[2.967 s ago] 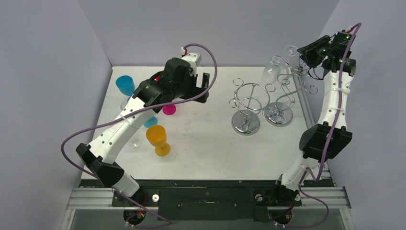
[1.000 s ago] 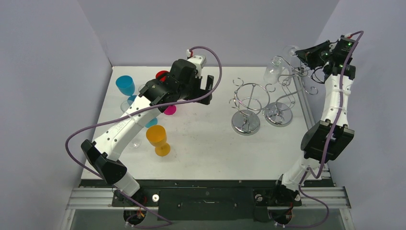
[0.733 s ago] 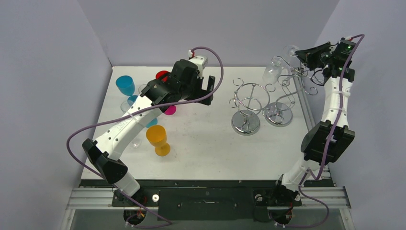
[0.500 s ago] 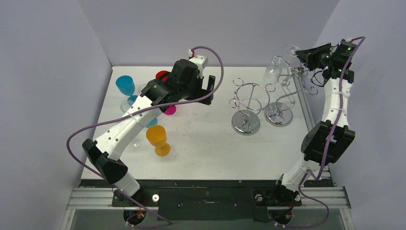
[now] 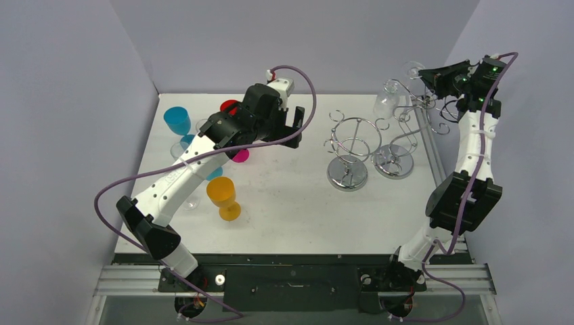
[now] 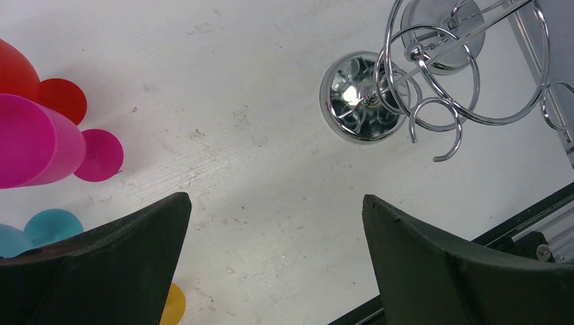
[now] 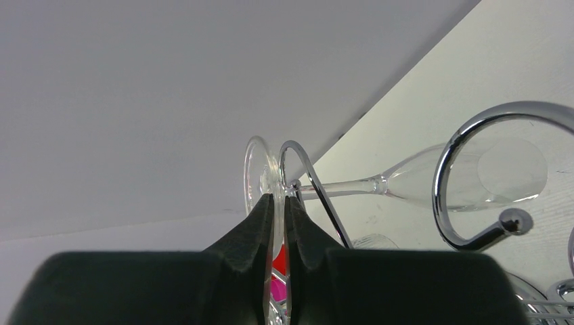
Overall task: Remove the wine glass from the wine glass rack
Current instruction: Pick up the wine glass from the wine rack.
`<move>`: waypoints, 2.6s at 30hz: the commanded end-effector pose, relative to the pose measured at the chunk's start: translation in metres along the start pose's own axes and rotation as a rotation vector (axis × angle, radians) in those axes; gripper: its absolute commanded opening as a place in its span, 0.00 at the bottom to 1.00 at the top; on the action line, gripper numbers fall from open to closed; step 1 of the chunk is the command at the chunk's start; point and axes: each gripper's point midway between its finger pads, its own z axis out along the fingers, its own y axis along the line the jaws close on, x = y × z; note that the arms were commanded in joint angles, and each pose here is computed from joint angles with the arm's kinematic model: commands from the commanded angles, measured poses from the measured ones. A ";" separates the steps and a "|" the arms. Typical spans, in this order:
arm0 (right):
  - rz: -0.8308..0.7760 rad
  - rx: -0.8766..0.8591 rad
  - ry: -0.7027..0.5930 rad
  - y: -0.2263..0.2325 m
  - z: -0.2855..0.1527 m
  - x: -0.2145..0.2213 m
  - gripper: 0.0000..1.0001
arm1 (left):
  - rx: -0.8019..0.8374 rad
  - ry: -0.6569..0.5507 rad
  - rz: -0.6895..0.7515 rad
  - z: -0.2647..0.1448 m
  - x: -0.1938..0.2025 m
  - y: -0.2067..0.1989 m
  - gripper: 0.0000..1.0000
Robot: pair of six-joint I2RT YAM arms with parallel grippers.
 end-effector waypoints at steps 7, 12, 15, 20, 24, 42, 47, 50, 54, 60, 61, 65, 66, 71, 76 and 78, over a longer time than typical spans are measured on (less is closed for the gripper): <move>-0.082 -0.122 -0.060 0.056 -0.034 -0.007 0.00 | 0.031 -0.062 -0.017 -0.005 -0.015 -0.008 0.96; -0.079 -0.132 -0.073 0.060 -0.035 -0.010 0.00 | 0.033 -0.061 -0.013 -0.005 -0.014 -0.008 0.96; -0.073 -0.143 -0.082 0.063 -0.035 -0.012 0.00 | 0.035 -0.059 -0.013 -0.004 -0.014 -0.008 0.96; -0.069 -0.155 -0.098 0.066 -0.034 -0.016 0.00 | 0.035 -0.057 -0.011 -0.002 -0.013 -0.009 0.96; -0.065 -0.156 -0.118 0.066 -0.036 -0.020 0.00 | 0.033 -0.055 -0.010 -0.001 -0.013 -0.009 0.96; -0.050 -0.143 -0.202 0.063 -0.043 -0.032 0.00 | 0.030 -0.051 -0.009 0.001 -0.012 -0.008 0.96; -0.040 -0.143 -0.201 0.062 -0.037 -0.035 0.00 | 0.032 -0.052 -0.008 0.001 -0.012 -0.008 0.96; -0.038 -0.142 -0.205 0.062 -0.035 -0.037 0.00 | 0.031 -0.052 -0.009 0.001 -0.012 -0.008 0.96; -0.036 -0.139 -0.203 0.061 -0.032 -0.037 0.00 | 0.032 -0.053 -0.009 0.001 -0.013 -0.008 0.96; -0.038 -0.135 -0.201 0.060 -0.027 -0.036 0.00 | 0.029 -0.047 -0.007 0.002 -0.012 -0.008 0.96; -0.039 -0.136 -0.202 0.061 -0.027 -0.037 0.00 | 0.029 -0.047 -0.006 0.002 -0.012 -0.008 0.96; -0.036 -0.138 -0.199 0.062 -0.022 -0.036 0.00 | 0.027 -0.048 -0.006 0.002 -0.012 -0.008 0.96; -0.036 -0.137 -0.199 0.062 -0.022 -0.036 0.00 | 0.027 -0.046 -0.005 0.003 -0.012 -0.008 0.96; -0.036 -0.144 -0.198 0.064 -0.018 -0.036 0.00 | 0.027 -0.046 -0.006 0.003 -0.012 -0.008 0.96; -0.035 -0.140 -0.201 0.063 -0.017 -0.037 0.00 | 0.026 -0.046 -0.004 0.003 -0.012 -0.007 0.96; -0.035 -0.139 -0.202 0.063 -0.017 -0.037 0.00 | 0.026 -0.046 -0.004 0.003 -0.012 -0.007 0.96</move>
